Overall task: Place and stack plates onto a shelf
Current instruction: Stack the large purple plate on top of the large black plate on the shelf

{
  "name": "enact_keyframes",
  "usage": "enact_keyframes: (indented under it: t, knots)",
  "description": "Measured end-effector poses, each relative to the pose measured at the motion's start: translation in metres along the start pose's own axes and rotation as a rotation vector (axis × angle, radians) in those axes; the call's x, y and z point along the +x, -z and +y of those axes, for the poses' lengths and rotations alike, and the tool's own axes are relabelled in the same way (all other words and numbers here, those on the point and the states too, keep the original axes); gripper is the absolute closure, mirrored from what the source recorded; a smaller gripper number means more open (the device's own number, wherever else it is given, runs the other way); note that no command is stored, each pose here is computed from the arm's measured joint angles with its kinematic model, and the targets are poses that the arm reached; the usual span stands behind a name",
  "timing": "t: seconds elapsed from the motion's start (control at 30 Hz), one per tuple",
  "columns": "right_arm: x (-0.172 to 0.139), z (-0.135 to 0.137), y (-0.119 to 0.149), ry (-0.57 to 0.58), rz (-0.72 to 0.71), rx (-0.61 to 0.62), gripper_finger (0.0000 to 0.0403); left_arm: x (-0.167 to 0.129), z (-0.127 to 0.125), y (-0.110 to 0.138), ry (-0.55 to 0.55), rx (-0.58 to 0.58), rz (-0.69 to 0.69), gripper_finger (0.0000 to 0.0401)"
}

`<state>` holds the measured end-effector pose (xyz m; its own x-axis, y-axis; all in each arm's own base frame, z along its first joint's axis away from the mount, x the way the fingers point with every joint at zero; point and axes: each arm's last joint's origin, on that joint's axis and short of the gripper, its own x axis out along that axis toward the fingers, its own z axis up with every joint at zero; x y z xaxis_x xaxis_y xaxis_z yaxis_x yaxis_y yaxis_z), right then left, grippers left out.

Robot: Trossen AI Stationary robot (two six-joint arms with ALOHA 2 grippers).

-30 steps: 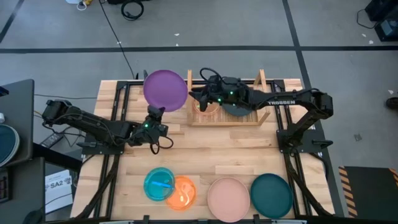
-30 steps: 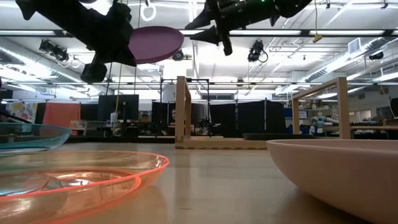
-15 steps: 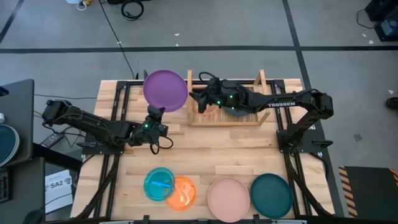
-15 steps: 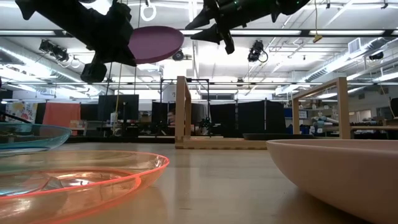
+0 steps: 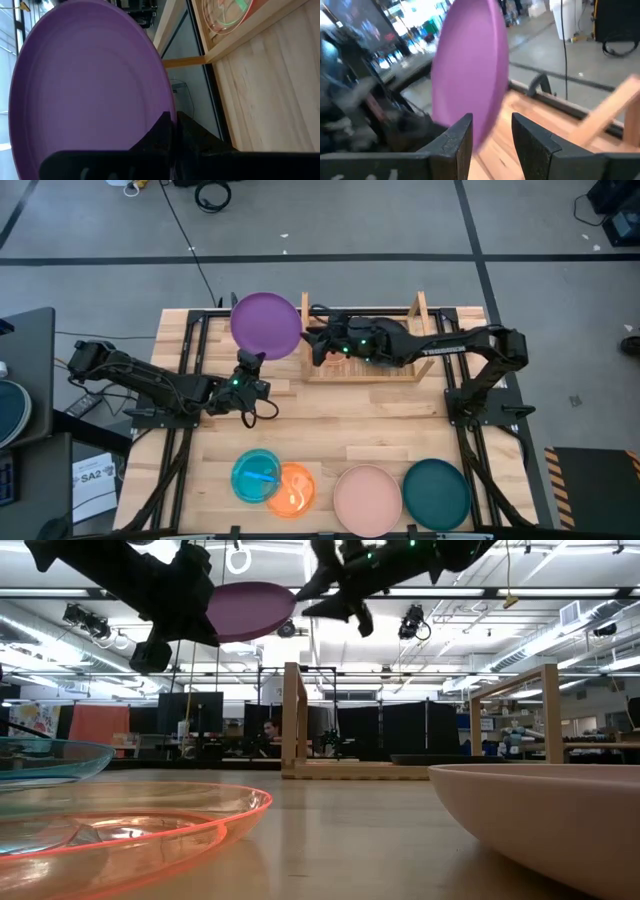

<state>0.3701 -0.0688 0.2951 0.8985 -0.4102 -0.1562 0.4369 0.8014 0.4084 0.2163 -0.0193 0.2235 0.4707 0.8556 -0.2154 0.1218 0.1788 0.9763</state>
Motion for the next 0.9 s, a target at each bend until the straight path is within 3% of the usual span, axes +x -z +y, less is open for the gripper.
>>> enact_keyframes:
  t: [0.2,0.5,0.9]
  knots:
    - [0.015,-0.001,0.01,-0.035,-0.045,0.014,0.0262,0.0,0.0,0.0,0.0,-0.001,0.0,0.0385]
    - [0.017,-0.008,0.009,0.023,-0.074,0.003,0.0285,0.0,0.0,0.0,0.001,0.004,0.0,0.0385]
    - [0.019,-0.012,0.007,0.011,-0.065,0.001,0.0296,-0.001,0.0,0.0,0.0,0.234,-0.006,0.0385]
